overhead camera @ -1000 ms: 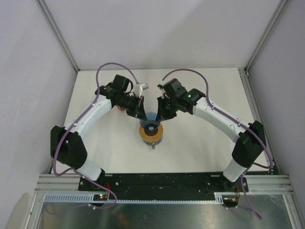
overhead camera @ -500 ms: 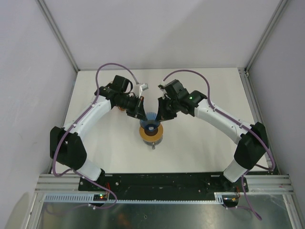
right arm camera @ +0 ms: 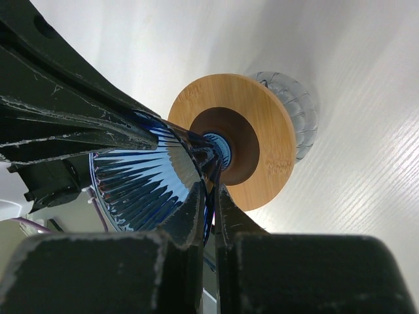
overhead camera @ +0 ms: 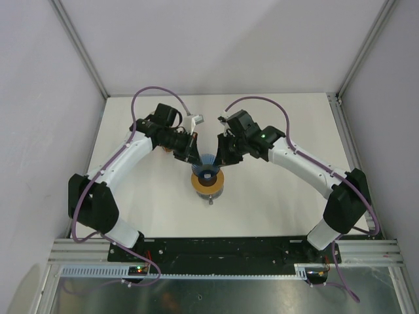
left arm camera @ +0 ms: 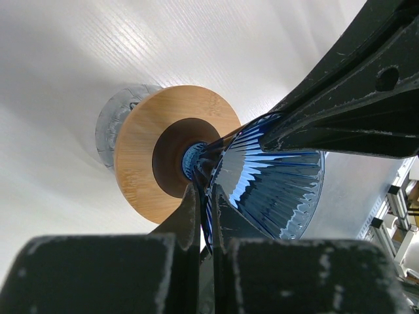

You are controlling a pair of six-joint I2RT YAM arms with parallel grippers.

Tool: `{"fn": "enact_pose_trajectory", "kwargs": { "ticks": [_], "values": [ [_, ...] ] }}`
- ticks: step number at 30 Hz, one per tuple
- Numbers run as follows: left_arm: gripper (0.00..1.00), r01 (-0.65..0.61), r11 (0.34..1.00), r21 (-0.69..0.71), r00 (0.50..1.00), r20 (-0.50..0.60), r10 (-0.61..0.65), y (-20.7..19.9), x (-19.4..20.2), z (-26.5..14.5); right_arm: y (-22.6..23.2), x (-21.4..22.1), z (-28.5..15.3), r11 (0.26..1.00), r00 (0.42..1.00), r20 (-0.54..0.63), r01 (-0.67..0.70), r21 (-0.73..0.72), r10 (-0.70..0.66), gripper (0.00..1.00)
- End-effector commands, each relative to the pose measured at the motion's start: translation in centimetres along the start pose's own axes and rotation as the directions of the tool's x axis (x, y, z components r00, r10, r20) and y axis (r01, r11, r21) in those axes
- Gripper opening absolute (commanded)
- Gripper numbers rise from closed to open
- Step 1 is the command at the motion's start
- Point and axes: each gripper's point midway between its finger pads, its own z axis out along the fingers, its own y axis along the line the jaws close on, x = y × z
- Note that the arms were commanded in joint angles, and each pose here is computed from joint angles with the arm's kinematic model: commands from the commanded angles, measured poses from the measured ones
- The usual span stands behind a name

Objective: Place the coffee filter in the dripper

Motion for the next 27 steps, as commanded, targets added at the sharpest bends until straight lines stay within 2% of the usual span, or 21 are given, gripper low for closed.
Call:
{"fn": "enact_pose_trajectory", "kwargs": {
  "ticks": [1,16,27],
  "values": [
    [0.00,0.024,0.997,0.075,0.984,-0.176,-0.010,0.2,4.8,2.6,-4.1,3.5,4.6,0.994,0.993,-0.113,0.048,0.096,-0.037,0.00],
    [0.00,0.020,0.998,0.058,0.977,-0.214,-0.007,1.3,6.3,3.3,-5.6,4.9,6.0,0.991,0.989,-0.146,0.047,0.122,-0.029,0.00],
    [0.00,0.003,0.998,0.058,0.981,-0.195,0.008,1.1,5.5,3.0,-6.7,5.8,7.0,0.991,0.985,-0.170,0.036,0.133,-0.013,0.00]
  ]
}}
